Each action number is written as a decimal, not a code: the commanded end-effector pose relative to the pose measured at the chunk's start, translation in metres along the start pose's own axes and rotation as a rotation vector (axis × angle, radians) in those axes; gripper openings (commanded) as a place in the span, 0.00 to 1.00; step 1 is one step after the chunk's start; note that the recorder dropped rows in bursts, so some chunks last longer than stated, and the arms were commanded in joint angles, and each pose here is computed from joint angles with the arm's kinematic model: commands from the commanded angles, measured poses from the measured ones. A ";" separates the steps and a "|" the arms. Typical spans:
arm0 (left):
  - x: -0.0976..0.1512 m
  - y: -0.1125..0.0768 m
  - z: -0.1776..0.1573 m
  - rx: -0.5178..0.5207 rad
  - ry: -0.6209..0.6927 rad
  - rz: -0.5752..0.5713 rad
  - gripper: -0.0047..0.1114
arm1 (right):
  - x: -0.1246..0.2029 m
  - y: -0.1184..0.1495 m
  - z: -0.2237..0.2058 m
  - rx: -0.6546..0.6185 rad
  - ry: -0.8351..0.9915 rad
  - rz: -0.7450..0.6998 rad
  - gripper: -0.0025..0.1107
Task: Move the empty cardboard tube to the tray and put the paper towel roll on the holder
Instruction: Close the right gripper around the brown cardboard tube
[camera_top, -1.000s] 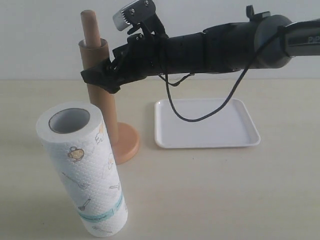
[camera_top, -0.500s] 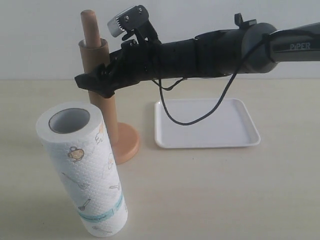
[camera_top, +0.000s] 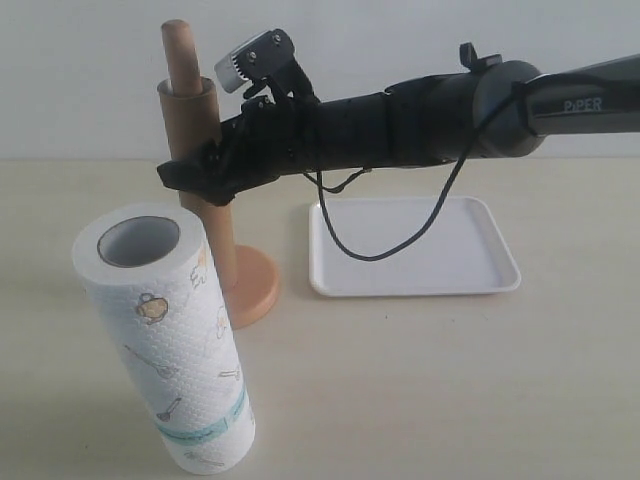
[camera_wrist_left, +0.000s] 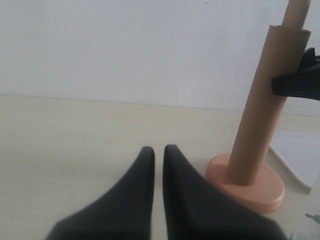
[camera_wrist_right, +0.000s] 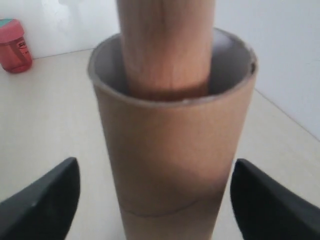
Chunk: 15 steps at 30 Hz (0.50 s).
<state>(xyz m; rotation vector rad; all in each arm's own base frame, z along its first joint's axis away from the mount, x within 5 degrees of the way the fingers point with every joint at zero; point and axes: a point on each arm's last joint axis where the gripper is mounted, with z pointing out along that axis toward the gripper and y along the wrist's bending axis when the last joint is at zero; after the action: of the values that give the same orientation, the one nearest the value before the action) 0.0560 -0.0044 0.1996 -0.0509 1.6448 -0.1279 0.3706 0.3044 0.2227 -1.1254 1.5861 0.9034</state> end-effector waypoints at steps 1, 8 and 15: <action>0.000 0.000 0.000 -0.003 -0.007 -0.006 0.09 | -0.005 0.004 0.000 -0.037 -0.027 -0.046 0.48; 0.000 0.000 0.000 -0.003 -0.007 -0.006 0.09 | -0.006 0.007 -0.001 -0.066 -0.042 -0.092 0.37; 0.000 0.000 0.000 -0.003 -0.007 -0.006 0.09 | -0.010 0.006 -0.003 -0.046 -0.043 -0.115 0.36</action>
<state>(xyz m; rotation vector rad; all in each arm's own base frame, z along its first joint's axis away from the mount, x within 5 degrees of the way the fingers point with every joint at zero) 0.0560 -0.0044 0.1996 -0.0509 1.6448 -0.1279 0.3672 0.3058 0.2243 -1.2074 1.4928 0.8838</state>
